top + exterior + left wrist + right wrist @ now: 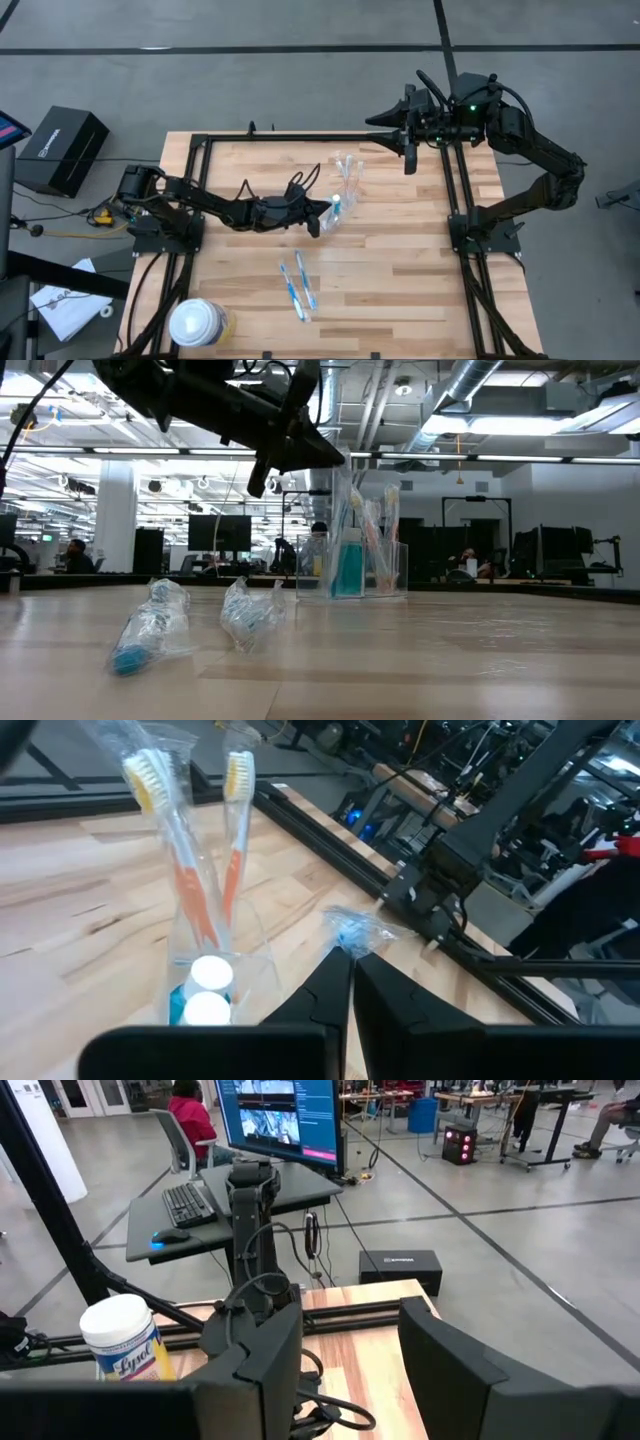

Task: Pick & Place toothbrushing station
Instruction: Put the left blue toothbrush into the left section of the transparent organizer

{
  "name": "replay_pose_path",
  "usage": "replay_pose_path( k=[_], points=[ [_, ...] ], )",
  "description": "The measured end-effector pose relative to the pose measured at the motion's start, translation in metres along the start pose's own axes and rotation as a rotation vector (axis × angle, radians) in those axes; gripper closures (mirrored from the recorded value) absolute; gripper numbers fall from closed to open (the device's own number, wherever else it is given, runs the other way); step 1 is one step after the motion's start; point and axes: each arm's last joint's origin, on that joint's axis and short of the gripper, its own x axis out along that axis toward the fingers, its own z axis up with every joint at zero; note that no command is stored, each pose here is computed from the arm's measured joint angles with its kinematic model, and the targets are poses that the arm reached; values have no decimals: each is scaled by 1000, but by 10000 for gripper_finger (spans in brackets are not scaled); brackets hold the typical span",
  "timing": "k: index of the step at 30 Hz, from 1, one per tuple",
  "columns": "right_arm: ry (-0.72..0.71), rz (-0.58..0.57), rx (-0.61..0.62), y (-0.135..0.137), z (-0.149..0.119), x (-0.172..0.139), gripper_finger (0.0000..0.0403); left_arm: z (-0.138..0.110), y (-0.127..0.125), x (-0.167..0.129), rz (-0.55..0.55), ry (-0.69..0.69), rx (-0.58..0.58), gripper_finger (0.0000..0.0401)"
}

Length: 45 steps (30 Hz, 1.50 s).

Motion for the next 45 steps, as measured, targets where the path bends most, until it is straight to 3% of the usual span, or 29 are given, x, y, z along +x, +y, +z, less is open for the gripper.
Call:
replay_pose_path(
  k=[6,20,29,31,35,41,45],
  points=[
    [1,0,-15,0,0,0,244,-1,0,0,-5,18,-15,365],
    [1,2,-27,0,0,0,244,18,-2,-10,-28,-5,-38,225],
    [2,33,-53,1,0,0,244,44,-12,-43,-67,21,-57,204],
    [2,33,-56,1,0,0,244,50,-12,-55,-54,52,-111,208],
    [11,32,-95,1,-1,0,244,44,-1,-82,84,249,-250,216],
    [25,32,-104,0,-3,0,244,11,2,-108,305,553,-570,218],
    [35,33,-109,0,-4,0,244,-9,-3,-107,384,645,-718,209]
  ],
)
